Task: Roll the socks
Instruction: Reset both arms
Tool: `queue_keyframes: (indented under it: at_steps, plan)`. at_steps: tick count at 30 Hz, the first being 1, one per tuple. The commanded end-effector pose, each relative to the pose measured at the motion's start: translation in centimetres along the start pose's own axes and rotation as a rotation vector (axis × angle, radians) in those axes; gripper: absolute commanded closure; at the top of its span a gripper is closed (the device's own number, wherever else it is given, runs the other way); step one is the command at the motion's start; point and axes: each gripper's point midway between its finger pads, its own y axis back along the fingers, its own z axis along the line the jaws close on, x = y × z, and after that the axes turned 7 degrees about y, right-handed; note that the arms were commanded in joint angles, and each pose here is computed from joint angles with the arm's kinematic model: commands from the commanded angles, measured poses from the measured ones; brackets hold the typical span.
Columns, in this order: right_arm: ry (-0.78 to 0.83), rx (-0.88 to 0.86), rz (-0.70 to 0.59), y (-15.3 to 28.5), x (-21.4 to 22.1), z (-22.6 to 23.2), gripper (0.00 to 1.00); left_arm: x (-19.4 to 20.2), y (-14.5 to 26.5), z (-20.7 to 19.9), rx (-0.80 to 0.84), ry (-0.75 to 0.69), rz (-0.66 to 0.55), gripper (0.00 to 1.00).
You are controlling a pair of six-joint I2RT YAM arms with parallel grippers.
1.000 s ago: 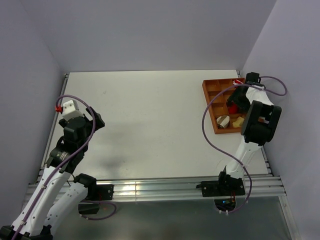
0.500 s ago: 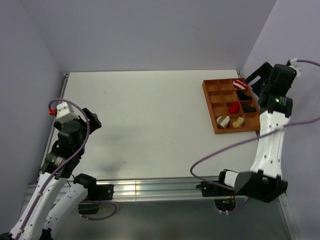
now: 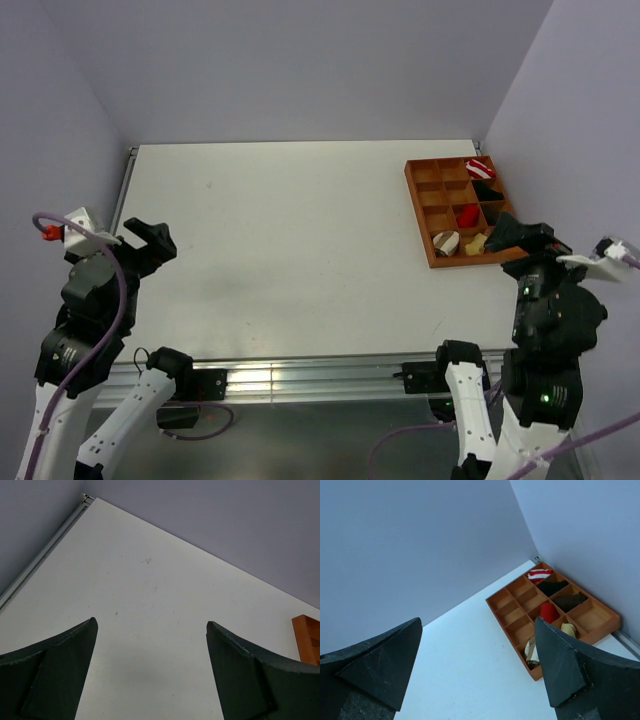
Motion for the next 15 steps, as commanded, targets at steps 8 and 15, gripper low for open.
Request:
queue_keyframes:
  at_steps: [8, 15]
  plan:
    - [0.016, -0.034, -0.075, 3.6, 0.5, -2.3, 0.01, -1.8, 3.2, 1.1, 0.02, 0.024, -0.029, 0.05]
    - [0.029, -0.053, -0.056, 3.7, 2.5, -3.2, 0.03, -1.3, 3.4, 2.3, -0.011, 0.039, -0.043, 0.05]
